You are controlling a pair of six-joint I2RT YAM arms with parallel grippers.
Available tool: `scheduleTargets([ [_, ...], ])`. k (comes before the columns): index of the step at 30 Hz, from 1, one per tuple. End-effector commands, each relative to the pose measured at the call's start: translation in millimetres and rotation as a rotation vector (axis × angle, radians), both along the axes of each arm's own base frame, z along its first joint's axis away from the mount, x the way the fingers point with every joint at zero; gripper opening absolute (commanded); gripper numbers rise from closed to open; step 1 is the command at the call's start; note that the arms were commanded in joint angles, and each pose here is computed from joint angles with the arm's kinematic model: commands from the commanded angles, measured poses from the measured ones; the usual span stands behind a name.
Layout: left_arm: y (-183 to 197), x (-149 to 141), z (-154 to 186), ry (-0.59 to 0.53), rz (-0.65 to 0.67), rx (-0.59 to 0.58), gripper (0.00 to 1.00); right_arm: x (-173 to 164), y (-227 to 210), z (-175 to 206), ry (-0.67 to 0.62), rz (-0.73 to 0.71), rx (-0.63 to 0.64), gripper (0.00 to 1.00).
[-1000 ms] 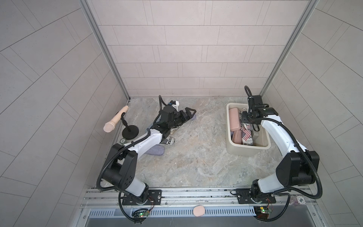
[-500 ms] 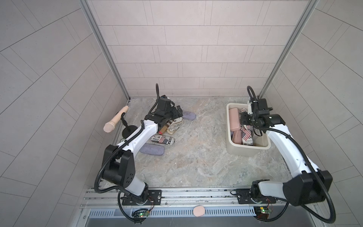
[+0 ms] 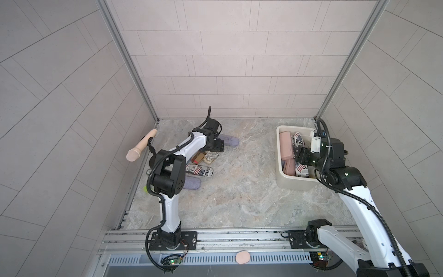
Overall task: Put the glasses cases into the storage boxes
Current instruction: Pick up the glasses case at the center of the board.
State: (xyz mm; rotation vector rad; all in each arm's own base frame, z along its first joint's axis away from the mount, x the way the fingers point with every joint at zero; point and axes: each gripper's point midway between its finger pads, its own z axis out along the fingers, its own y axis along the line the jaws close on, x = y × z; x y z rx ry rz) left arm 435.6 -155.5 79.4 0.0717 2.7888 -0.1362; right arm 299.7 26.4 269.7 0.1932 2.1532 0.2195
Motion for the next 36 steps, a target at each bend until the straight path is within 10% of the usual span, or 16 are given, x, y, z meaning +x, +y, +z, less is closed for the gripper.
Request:
scheduleTargets([
  [1, 12.1, -10.9, -2.1, 0.058, -0.045, 0.102, 0.88, 7.3, 5.0, 6.7, -0.04, 0.008, 0.037, 0.75],
  [36, -13.1, -22.5, -27.6, 0.099, -0.167, 0.274, 0.87, 11.3, 15.8, -4.2, -0.004, 0.038, 0.1, 0.78],
])
